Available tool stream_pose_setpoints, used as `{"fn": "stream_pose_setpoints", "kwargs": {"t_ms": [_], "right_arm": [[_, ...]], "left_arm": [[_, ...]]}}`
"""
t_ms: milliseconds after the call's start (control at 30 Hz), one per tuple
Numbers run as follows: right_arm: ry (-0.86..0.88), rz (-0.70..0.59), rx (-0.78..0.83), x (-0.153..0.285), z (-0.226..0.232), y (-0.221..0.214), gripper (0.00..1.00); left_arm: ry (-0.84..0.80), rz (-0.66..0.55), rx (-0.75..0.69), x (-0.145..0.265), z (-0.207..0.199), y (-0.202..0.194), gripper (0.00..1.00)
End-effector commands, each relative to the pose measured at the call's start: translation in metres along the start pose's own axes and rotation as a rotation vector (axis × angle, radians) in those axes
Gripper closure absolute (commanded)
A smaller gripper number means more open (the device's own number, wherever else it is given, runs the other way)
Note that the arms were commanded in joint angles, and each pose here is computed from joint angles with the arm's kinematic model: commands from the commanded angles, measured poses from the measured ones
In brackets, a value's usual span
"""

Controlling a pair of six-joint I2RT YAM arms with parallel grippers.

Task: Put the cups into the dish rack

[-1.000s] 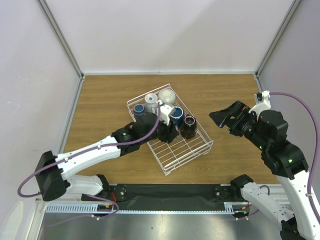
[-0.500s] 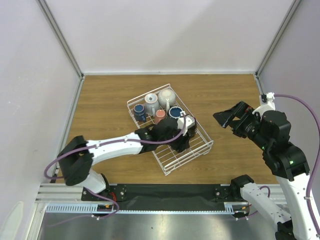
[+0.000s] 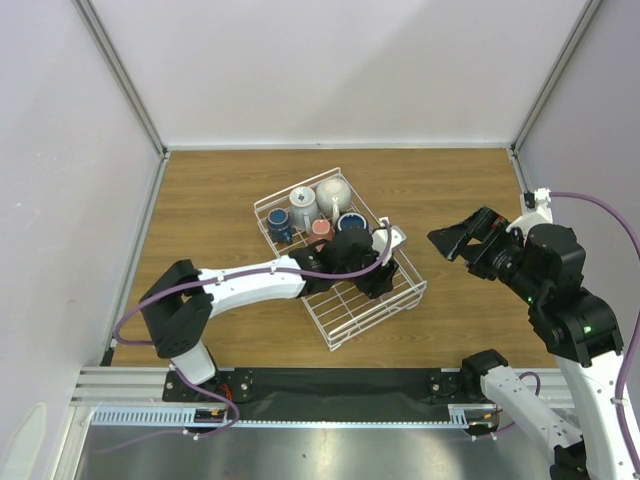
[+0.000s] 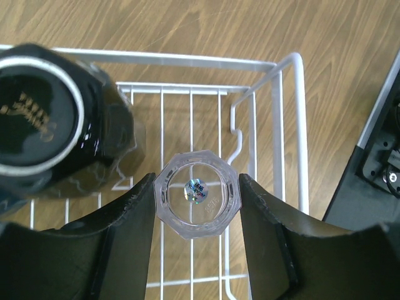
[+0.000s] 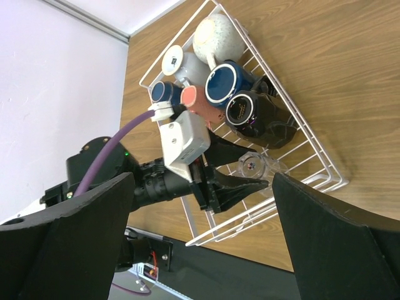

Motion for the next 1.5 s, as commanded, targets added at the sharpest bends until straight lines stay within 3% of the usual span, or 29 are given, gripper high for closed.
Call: {"fn": "stream_pose_setpoints", "kwargs": {"t_ms": [0, 1133, 1300, 1467], "right_arm": [[0.018, -0.030, 0.033, 0.009, 0.006, 0.008, 0.00], [0.017, 0.014, 0.062, 0.010, 0.004, 0.008, 0.01], [0.018, 0.017, 0.061, 0.010, 0.004, 0.007, 0.00], [0.020, 0.012, 0.058, 0.012, 0.004, 0.006, 0.00]], "left_arm": [[-0.054, -0.053, -0.032, -0.007, -0.009, 0.021, 1.00], [-0.057, -0.017, 0.022, -0.050, -0.009, 0.028, 0.99], [-0.042, 0.019, 0.040, -0.049, -0.007, 0.021, 0.85], [-0.021, 0.031, 0.058, -0.045, -0.005, 0.015, 0.61]]}}
Point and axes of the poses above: each gripper's point midway between its finger pads, its own x axis back along the fingers, its own z axis along the line the jaws close on, y = z × x, the point moved 8 cm from there along x, back along the fingers, and after that the axes turned 6 degrees about x, right-handed, at the moved point
